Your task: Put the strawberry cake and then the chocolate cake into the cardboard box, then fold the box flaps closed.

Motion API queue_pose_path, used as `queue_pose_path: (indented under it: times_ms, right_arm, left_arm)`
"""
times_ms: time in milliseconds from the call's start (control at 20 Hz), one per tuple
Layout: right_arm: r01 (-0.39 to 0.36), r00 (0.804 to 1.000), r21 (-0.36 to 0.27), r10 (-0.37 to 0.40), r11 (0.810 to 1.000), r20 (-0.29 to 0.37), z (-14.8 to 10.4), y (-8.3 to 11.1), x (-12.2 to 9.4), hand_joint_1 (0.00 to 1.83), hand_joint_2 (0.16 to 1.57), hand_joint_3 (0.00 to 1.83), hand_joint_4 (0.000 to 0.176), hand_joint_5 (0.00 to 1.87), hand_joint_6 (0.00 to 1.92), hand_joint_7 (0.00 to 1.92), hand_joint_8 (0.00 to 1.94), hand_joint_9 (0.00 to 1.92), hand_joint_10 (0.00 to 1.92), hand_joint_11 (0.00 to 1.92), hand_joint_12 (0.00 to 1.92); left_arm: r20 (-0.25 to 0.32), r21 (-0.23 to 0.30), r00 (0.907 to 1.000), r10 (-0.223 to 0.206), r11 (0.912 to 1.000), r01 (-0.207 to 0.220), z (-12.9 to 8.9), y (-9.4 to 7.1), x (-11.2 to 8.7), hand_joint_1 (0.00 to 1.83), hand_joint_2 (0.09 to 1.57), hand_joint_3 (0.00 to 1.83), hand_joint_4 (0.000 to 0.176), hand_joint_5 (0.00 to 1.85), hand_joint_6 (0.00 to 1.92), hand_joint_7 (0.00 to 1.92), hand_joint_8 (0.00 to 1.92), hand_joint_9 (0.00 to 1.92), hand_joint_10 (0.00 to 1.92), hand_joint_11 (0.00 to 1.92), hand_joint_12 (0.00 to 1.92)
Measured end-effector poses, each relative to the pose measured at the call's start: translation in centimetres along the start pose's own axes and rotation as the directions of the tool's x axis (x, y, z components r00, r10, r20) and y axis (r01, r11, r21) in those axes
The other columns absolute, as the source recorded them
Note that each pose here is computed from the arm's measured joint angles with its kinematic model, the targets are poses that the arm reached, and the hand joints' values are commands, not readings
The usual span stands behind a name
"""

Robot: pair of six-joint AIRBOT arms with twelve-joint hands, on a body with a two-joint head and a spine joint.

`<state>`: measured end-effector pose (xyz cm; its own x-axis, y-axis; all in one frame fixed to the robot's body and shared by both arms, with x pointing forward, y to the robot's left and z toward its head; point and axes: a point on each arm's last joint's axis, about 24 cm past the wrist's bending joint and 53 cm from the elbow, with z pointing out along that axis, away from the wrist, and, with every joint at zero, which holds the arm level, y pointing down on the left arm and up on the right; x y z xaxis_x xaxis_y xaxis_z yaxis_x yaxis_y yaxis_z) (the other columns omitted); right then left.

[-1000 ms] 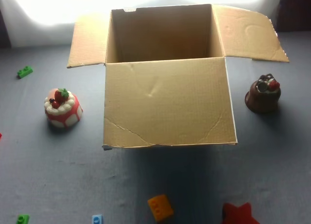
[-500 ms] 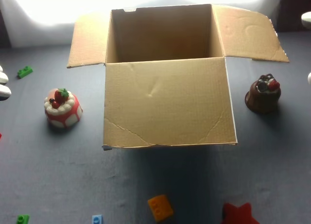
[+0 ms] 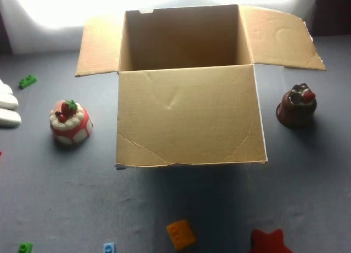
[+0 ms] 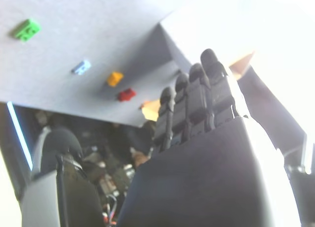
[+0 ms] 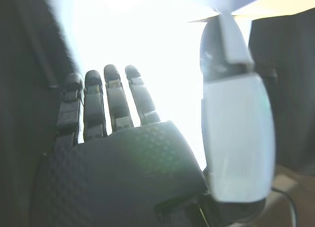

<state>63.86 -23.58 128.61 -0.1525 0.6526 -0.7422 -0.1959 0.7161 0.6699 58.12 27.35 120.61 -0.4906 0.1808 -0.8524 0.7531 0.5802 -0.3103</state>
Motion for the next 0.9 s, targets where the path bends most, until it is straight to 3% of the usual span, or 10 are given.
queue_pose_path:
  times_ms: [150, 250, 300, 450, 600, 750, 900]
  right_arm:
    - [0.002, 1.0, -0.004, -0.002, 1.0, -0.012, 0.0, 0.2, 0.4, 0.9, 1.03, 0.0, 0.006, 0.0, 0.0, 0.0, 0.0, 0.0, 0.0, 0.0, 0.0]
    - [0.009, 1.0, -0.005, -0.009, 1.0, -0.012, 0.0, 0.2, 0.4, 1.03, 1.0, 0.0, 0.005, 0.0, 0.0, 0.0, 0.0, 0.0, 0.0, 0.0, 0.0]
    - [0.009, 1.0, -0.006, -0.009, 1.0, -0.013, 0.0, 0.2, 0.4, 1.08, 1.0, 0.0, 0.013, 0.0, 0.0, 0.0, 0.0, 0.0, 0.0, 0.0, 0.0]
    - [0.009, 1.0, -0.005, -0.009, 1.0, -0.013, 0.0, 0.2, 0.4, 1.11, 1.04, 0.0, 0.024, 0.0, 0.0, 0.0, 0.0, 0.0, 0.0, 0.0, 0.0]
    - [0.023, 1.0, -0.007, -0.023, 1.0, -0.02, 0.0, 0.2, 0.6, 1.13, 1.05, 0.0, 0.013, 0.0, 0.0, 0.0, 0.0, 0.0, 0.0, 0.0, 0.0]
    - [0.044, 0.999, -0.013, -0.044, 0.999, -0.028, 0.1, 0.5, 0.9, 1.08, 1.08, 0.0, 0.004, 0.0, 0.0, 0.0, 0.0, 0.0, 0.0, 0.0, 0.0]
    - [0.044, 0.998, -0.016, -0.045, 0.999, -0.033, 0.1, 0.6, 1.2, 1.1, 1.05, 0.0, 0.016, 0.0, 0.0, 0.0, 0.0, 0.0, 0.0, 0.0, 0.0]
  left_arm:
    - [0.013, 0.021, 0.9999, -0.001, 0.9998, 0.001, 0.4, -0.4, -0.1, 0.83, 1.0, 0.0, 0.033, 0.08, 0.0, 0.08, 0.0, 0.07, 0.0, 0.0, 0.38]
    - [0.005, 0.021, 0.9998, -0.017, 0.9996, 0.017, 1.6, -0.2, 0.2, 1.0, 0.97, 0.0, 0.037, 0.09, 0.0, 0.09, 0.0, 0.06, 0.0, 0.0, 0.35]
    - [-0.013, 0.025, 0.9997, -0.021, 0.9995, 0.021, 2.4, -0.2, 0.7, 1.07, 0.96, 0.0, 0.042, 0.07, 0.0, 0.07, 0.0, 0.05, 0.0, 0.0, 0.28]
    - [-0.024, 0.035, 0.9991, -0.036, 0.9987, 0.037, 4.1, 0.1, 1.5, 1.14, 0.96, 0.0, 0.048, 0.04, 0.0, 0.05, 0.0, 0.06, 0.0, 0.0, 0.29]
    - [-0.021, 0.023, 0.998, -0.06, 0.9979, 0.061, 5.9, 1.1, 1.8, 1.18, 0.94, 0.0, 0.046, 0.08, 0.01, 0.08, 0.01, 0.07, 0.0, 0.0, 0.32]
    - [0.017, 0.014, 0.9973, -0.071, 0.9974, 0.071, 7.0, 1.7, 0.9, 1.18, 0.96, 0.0, 0.042, 0.06, 0.0, 0.08, 0.0, 0.07, 0.0, 0.0, 0.35]
    - [0.023, 0.033, 0.9973, -0.07, 0.9971, 0.069, 8.8, 1.4, 0.6, 1.19, 0.96, 0.0, 0.051, 0.07, 0.01, 0.1, 0.0, 0.08, 0.0, 0.0, 0.35]
